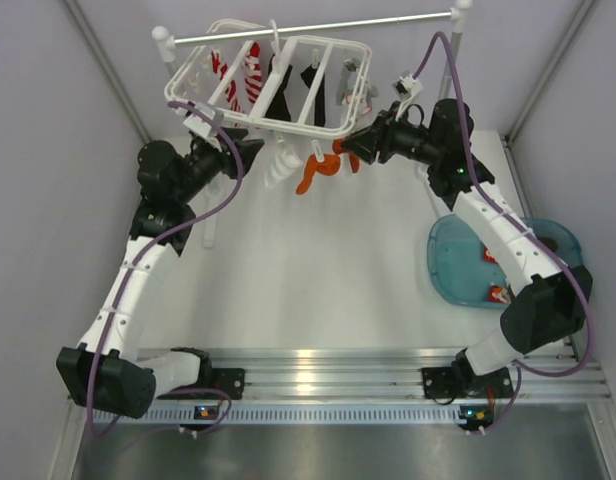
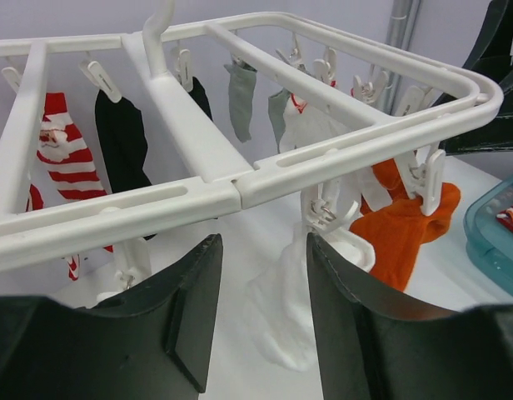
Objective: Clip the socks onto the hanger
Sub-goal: Open the clamp at the hanger.
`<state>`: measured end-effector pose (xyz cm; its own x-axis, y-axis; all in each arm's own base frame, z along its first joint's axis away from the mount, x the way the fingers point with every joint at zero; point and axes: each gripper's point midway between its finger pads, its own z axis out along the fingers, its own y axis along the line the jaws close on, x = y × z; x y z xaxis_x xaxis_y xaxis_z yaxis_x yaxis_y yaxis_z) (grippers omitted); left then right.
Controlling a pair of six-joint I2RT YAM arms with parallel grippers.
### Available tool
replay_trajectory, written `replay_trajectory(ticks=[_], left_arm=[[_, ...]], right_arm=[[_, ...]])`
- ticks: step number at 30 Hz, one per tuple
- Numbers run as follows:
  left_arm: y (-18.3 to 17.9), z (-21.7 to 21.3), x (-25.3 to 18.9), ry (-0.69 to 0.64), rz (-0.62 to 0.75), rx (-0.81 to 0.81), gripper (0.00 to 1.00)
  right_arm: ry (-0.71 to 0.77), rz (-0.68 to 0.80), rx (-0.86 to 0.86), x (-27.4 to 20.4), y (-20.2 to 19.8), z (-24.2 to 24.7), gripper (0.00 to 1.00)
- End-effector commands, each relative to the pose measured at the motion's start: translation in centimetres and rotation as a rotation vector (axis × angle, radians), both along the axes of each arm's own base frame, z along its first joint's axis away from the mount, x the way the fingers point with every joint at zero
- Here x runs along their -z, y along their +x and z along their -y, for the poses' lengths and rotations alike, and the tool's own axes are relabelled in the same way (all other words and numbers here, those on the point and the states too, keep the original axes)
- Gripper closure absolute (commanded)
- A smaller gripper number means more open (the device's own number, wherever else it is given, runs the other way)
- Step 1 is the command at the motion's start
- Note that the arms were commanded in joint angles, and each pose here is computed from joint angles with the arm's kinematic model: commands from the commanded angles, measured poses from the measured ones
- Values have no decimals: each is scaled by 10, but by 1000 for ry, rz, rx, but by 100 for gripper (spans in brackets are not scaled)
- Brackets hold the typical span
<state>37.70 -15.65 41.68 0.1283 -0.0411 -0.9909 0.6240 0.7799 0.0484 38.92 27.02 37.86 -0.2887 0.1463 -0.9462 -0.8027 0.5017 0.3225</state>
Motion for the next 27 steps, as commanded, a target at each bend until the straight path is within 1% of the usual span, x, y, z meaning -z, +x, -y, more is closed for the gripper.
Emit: replay_trajectory(ticks=[1,5,7,11,15,21,27], left_arm=[[-27,-4,-38,-34,97,14,49],[-31,-23,-37,-65,42,-80,49],[-31,-40,-37,-78,25,-139,47],[-26,-63,-44,-85,25,-202,46],[-19,-68,-45,-60,38,-203,46],[-7,-57,-45,-41,53,-132,46],[12,-51,-39,-22,79,-100,47]], right_arm=[[36,102,15,-38,5,5,57],[45,106,15,-41,7,4,55],[48,105,21,-41,9,5,54],[55,104,40,-44,15,9,53],[58,107,56,-45,22,13,52],[48,108,62,-43,27,16,51],[39,108,70,-40,33,20,51]])
